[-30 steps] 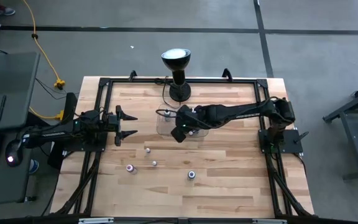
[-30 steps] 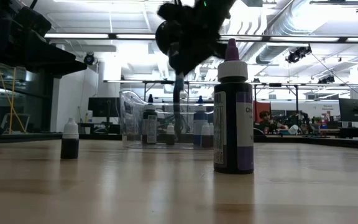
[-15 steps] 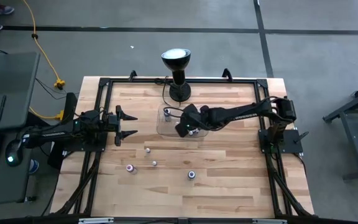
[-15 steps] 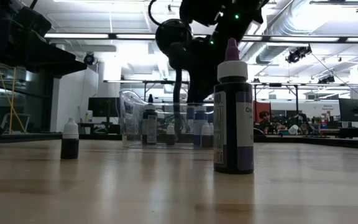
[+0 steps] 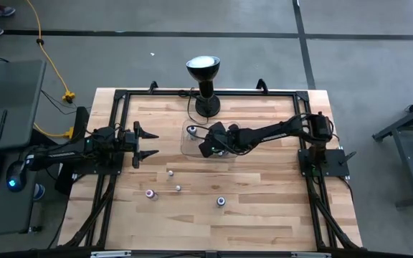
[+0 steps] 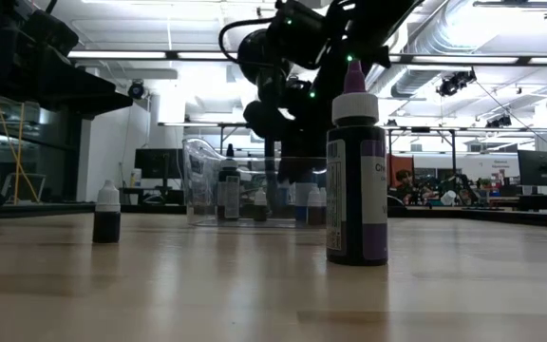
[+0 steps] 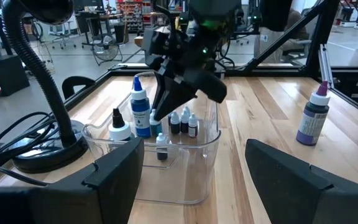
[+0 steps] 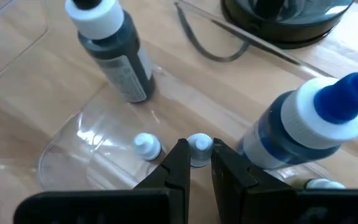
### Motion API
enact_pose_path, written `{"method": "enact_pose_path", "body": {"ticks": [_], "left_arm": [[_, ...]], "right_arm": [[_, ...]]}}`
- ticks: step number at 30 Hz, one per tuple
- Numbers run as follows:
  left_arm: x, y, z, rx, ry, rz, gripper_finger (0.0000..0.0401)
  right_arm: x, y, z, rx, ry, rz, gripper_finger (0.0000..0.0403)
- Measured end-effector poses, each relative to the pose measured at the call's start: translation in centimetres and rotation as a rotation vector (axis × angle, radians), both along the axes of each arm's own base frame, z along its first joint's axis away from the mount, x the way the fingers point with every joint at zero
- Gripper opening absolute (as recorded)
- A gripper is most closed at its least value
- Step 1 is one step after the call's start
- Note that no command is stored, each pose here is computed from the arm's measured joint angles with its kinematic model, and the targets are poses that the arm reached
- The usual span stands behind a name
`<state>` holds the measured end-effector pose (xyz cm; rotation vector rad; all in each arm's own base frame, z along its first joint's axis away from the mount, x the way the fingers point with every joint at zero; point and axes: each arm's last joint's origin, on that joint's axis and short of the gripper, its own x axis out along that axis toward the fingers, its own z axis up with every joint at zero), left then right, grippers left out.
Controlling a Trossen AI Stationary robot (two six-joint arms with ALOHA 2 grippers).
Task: Pick & Place food coloring
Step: Put the small blue food coloring bottle into the transparent bin
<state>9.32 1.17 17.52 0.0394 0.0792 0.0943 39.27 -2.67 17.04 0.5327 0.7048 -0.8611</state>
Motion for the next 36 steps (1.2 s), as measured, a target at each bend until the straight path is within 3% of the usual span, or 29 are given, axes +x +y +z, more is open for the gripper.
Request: {"method": "enact_pose_path", "body": {"ticks": [10, 36], "left_arm": [[0.00, 0.00, 0.01, 0.000, 0.000, 0.000, 0.0278], [0.00, 0.00, 0.01, 0.000, 0.000, 0.000, 0.0278]], "right_arm": [[-0.01, -0.06, -0.45, 0.000, -0.005, -0.048, 0.0036], [0.02, 0.04, -0.62, 0.039, 0.002, -0.020, 0.0069]]}}
